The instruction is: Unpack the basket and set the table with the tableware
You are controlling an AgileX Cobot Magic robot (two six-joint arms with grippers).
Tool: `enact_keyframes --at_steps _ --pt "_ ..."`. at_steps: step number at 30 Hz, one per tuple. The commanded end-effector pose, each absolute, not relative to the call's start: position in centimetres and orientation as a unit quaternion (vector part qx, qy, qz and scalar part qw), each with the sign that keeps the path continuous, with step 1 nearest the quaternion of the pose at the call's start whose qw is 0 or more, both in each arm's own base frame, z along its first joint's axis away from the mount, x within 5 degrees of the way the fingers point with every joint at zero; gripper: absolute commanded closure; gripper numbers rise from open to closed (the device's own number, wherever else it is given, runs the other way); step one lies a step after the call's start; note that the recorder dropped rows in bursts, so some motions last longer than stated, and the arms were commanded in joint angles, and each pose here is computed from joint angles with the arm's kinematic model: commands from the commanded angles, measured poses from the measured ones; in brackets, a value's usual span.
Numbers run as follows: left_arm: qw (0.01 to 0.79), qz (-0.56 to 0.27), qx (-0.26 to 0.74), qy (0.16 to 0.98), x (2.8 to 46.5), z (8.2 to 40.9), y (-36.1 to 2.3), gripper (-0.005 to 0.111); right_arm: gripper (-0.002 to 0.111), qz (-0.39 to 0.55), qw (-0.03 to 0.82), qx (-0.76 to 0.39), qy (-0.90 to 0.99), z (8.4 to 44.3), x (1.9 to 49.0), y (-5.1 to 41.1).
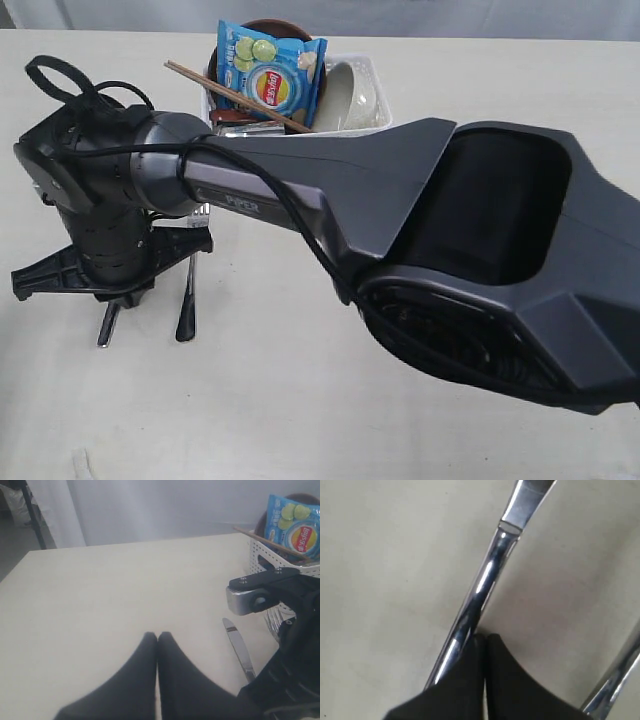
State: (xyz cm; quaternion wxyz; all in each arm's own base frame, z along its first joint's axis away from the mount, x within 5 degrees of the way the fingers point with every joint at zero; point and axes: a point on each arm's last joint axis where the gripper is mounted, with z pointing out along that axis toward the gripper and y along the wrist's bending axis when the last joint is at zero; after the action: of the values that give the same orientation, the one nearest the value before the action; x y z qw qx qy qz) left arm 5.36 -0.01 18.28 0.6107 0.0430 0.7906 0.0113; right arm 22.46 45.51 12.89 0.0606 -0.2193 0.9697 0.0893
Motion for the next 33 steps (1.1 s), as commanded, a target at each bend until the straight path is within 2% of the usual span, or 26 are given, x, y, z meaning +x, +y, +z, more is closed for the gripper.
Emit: enact_keyframes --at_steps 1,5,8,10,11,14,15,16,21,28,31,33 --pt "0.611 0.007 0.043 0.791 5.4 18.2 0.0 0.107 0.109 0.087 0.082 -0.234 0.965 14.5 22.6 45.3" --pt "0.611 0.007 0.043 0.791 5.4 18.2 0.0 0.107 0.109 0.063 0.136 -0.236 0.960 18.2 23.9 43.9" --pt "0.611 0.007 0.043 0.791 5.4 18.2 0.0 0.107 0.109 0.004 0.118 -0.204 0.972 18.5 25.6 41.6" --pt "0.611 0.007 0.043 0.791 5.4 18.2 0.0 0.107 0.108 0.009 0.098 -0.191 0.977 17.8 27.0 40.8" --pt "0.611 0.007 0.043 0.791 5.4 18.2 0.0 0.107 0.103 0.023 0.075 -0.190 0.979 17.4 27.6 40.4" --pt "0.611 0.007 0.043 0.791 5.4 18.2 0.0 0.107 0.075 0.038 0.055 -0.181 0.981 17.1 27.8 40.3" --pt "0.611 0.007 0.043 0.791 5.4 18.2 0.0 0.107 0.069 0.036 0.054 -0.181 0.981 16.9 27.9 40.3" --pt "0.611 0.007 0.043 0.791 5.4 18.2 0.0 0.107 0.068 0.033 0.051 -0.180 0.982 16.4 27.9 40.3" --pt "0.611 0.007 0.043 0.791 5.4 18.2 0.0 0.107 0.068 0.018 0.035 -0.173 0.984 14.1 28.0 40.5" --pt "0.611 0.007 0.043 0.791 5.4 18.2 0.0 0.107 0.068 0.056 0.049 -0.162 0.984 13.1 28.3 41.4" --pt "0.611 0.007 0.043 0.791 5.4 18.2 0.0 0.107 0.079 0.061 0.052 -0.161 0.984 13.1 28.3 41.4" --pt "0.611 0.007 0.043 0.791 5.4 18.2 0.0 0.107 0.093 0.061 0.052 -0.161 0.984 13.1 28.3 41.4"
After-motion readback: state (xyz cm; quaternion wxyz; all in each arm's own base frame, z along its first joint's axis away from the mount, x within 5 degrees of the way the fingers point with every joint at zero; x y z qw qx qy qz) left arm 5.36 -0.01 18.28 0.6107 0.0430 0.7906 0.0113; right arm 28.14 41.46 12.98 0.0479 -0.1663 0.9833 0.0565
